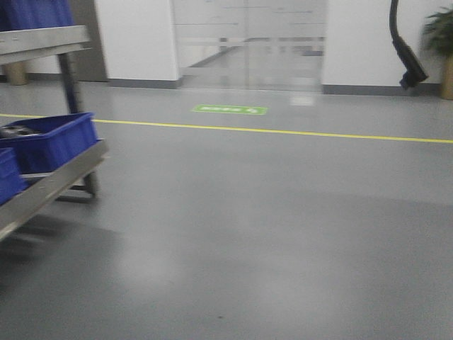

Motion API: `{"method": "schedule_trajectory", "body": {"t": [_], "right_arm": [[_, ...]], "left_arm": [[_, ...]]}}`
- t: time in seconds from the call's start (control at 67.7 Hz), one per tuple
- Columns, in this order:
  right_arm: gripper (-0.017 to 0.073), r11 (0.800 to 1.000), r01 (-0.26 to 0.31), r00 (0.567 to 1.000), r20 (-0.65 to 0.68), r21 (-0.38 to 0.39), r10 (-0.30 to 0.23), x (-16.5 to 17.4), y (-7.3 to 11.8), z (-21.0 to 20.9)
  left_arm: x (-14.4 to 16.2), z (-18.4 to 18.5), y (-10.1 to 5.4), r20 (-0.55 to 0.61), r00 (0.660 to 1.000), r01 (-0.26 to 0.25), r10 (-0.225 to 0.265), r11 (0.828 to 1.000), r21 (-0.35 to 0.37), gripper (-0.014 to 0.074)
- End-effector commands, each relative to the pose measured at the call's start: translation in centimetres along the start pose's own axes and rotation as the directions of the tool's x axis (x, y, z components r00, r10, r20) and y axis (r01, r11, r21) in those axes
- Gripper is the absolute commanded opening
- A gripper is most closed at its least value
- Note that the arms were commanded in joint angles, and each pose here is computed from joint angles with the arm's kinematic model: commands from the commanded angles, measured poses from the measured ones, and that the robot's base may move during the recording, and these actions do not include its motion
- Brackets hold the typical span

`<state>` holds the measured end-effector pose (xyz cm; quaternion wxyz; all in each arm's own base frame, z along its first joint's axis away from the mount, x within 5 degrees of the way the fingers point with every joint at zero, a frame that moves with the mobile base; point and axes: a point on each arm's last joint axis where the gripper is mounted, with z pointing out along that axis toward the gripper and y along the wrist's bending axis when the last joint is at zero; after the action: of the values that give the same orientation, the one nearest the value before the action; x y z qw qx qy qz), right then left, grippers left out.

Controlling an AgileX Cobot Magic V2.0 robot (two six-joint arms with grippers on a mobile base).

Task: Move two blue bins to right shelf middle
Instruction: 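Drive across the floor toward the rack with the red bag, then drive up to the rack, aligning the held bin with the upper shelf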

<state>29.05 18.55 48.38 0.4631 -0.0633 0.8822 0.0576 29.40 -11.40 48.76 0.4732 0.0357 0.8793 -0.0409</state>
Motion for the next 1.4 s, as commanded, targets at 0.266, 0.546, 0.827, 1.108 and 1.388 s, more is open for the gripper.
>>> {"method": "schedule_trajectory", "body": {"t": [0.266, 0.546, 0.827, 1.108, 1.388], "right_arm": [[-0.0166, 0.999, -0.009, 0.995, 0.097, -0.052, 0.014, -1.08, -0.01, -1.53], [-0.0166, 0.999, -0.009, 0.995, 0.097, -0.052, 0.014, -1.08, -0.01, -1.53], [-0.0166, 0.999, -0.009, 0.995, 0.097, -0.052, 0.014, -1.08, -0.01, -1.53], [-0.0166, 0.999, -0.009, 0.995, 0.097, -0.052, 0.014, -1.08, -0.01, -1.53], [-0.0166, 0.999, -0.009, 0.995, 0.097, -0.052, 0.014, -1.08, -0.01, -1.53]], "left_arm": [[-1.37, -1.39, -0.18, 0.135, 0.991, 0.009, -0.015, 0.999, 0.049, -0.0111], [-1.37, -1.39, -0.18, 0.135, 0.991, 0.009, -0.015, 0.999, 0.049, -0.0111], [-1.37, -1.39, -0.18, 0.135, 0.991, 0.009, -0.015, 0.999, 0.049, -0.0111], [-1.37, -1.39, -0.18, 0.135, 0.991, 0.009, -0.015, 0.999, 0.049, -0.0111], [-1.37, -1.39, -0.18, 0.135, 0.991, 0.009, -0.015, 0.999, 0.049, -0.0111]]}}
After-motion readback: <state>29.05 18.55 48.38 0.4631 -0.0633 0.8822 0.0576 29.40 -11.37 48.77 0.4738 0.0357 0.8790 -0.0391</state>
